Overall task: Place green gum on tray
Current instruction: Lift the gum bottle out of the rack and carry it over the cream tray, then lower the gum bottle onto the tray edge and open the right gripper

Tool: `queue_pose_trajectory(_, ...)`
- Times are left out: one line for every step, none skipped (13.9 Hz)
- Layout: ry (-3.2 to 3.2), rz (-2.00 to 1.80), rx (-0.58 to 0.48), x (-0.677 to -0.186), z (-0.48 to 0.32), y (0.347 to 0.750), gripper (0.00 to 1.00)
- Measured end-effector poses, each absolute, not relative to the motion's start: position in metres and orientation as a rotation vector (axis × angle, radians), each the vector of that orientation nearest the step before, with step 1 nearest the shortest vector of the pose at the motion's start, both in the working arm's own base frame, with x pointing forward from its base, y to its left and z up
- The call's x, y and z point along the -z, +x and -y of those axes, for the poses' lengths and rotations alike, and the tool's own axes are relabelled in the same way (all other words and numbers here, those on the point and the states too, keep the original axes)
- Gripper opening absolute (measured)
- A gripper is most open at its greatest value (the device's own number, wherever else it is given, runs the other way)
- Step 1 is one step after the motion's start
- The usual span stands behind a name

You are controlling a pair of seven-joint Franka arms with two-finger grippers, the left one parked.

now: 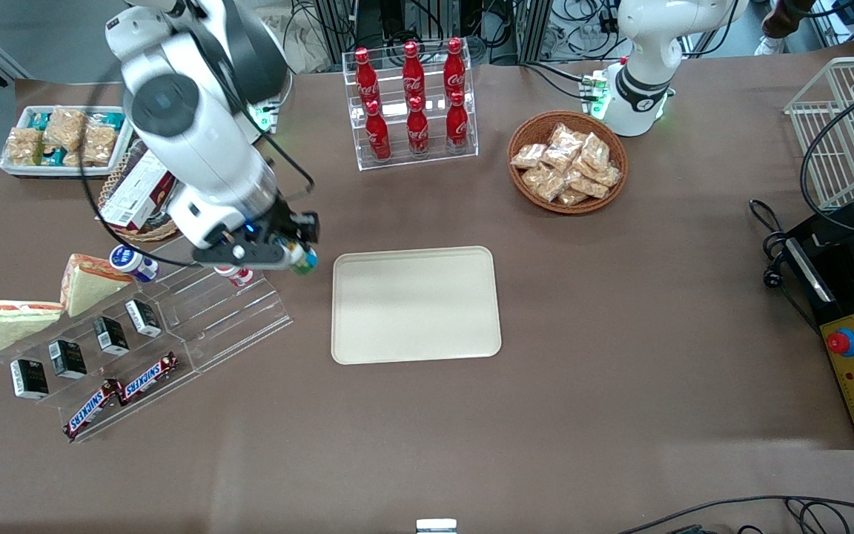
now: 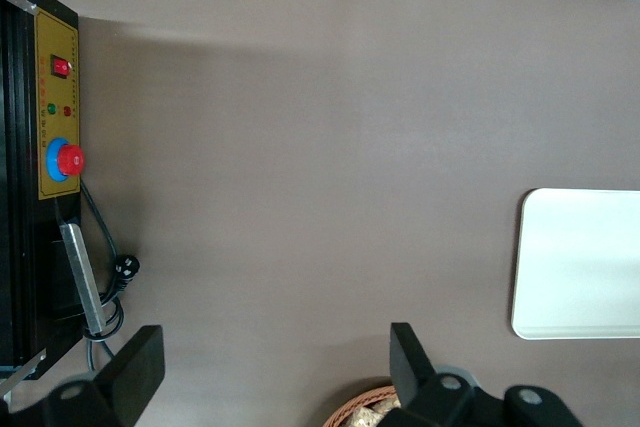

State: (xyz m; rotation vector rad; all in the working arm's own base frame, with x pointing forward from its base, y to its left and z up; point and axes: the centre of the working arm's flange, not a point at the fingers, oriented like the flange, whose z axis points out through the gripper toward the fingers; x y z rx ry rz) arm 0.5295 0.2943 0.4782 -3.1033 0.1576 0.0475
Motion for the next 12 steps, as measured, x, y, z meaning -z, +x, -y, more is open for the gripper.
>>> queue_pose_trajectory(-3.108, -0.198, -0.064, -0.444, -0.301, 0.523, 0.58)
queue_pose_trajectory(-3.113, -0.234, -0.068, -0.413, -0.31, 0.514, 0.58)
queue_pose_trajectory(-3.118, -0.255, -0.061, -0.385, -0.32, 0.503, 0.58)
queue_pose_trajectory(-3.12, -0.271, -0.052, -0.359, -0.327, 0.491, 0.58)
queue_pose_trajectory(-3.117, -0.279, -0.042, -0.335, -0.331, 0.481, 0.58)
queue_pose_trajectory(-3.111, -0.288, -0.03, -0.312, -0.333, 0.472, 0.58)
queue_pose_trajectory(-3.106, -0.304, -0.023, -0.292, -0.334, 0.463, 0.58)
queue_pose_trajectory(-3.104, -0.316, -0.021, -0.275, -0.335, 0.457, 0.58)
queue_pose_trajectory(-3.103, -0.318, -0.02, -0.262, -0.337, 0.454, 0.58)
queue_pose_trajectory(-3.1, -0.32, -0.017, -0.251, -0.338, 0.453, 0.58)
queue_pose_trajectory(-3.097, -0.323, -0.013, -0.242, -0.339, 0.453, 0.58)
queue_pose_trajectory(-3.094, -0.327, -0.01, -0.235, -0.338, 0.454, 0.58)
